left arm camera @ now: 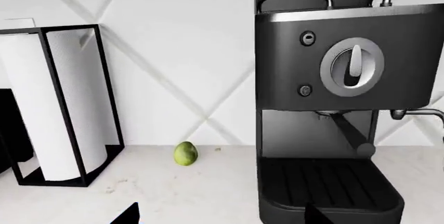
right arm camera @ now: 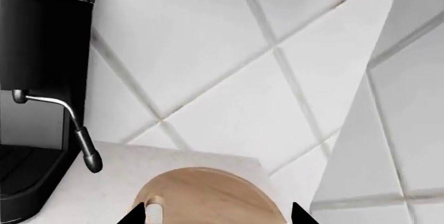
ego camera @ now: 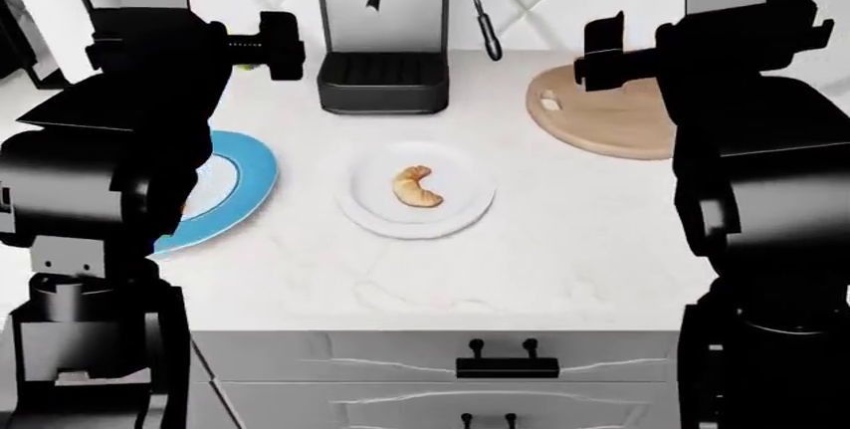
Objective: From the different types of pastries on the counter, select a croissant and place it on the cutting board. Then retrieve a jar of jam from the cabinet and place it alongside the croissant on the cutting board.
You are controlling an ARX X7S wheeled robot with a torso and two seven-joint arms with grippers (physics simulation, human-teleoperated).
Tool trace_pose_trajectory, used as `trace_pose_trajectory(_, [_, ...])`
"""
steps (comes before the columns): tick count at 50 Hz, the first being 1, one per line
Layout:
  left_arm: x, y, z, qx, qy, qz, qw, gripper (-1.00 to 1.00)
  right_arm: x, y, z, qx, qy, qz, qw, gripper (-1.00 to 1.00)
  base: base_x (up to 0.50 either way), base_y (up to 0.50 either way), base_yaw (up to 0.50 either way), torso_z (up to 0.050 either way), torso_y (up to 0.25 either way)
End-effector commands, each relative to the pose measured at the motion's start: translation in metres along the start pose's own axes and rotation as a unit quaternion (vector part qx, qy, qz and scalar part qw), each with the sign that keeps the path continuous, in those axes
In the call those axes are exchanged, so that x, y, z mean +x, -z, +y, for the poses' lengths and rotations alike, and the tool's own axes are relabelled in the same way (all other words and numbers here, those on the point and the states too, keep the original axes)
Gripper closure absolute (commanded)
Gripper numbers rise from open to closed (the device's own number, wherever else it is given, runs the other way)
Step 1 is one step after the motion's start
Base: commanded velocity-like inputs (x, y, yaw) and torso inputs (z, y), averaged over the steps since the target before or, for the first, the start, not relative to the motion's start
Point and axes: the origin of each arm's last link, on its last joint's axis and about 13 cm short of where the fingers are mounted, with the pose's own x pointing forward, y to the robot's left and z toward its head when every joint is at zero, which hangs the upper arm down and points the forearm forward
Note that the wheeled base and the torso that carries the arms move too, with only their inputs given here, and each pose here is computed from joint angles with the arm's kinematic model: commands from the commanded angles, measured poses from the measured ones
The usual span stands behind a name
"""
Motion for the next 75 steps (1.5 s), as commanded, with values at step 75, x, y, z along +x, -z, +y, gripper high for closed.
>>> trace_pose_trajectory(75, [-0.071,-0.048,0.031,-0.119,0.102,-0.118,0.981,-1.0,-0.163,0.029,0.068,-0.097,-0.427,0.23,0.869,-1.0,0.21,0.0,0.0,0.0,0.001])
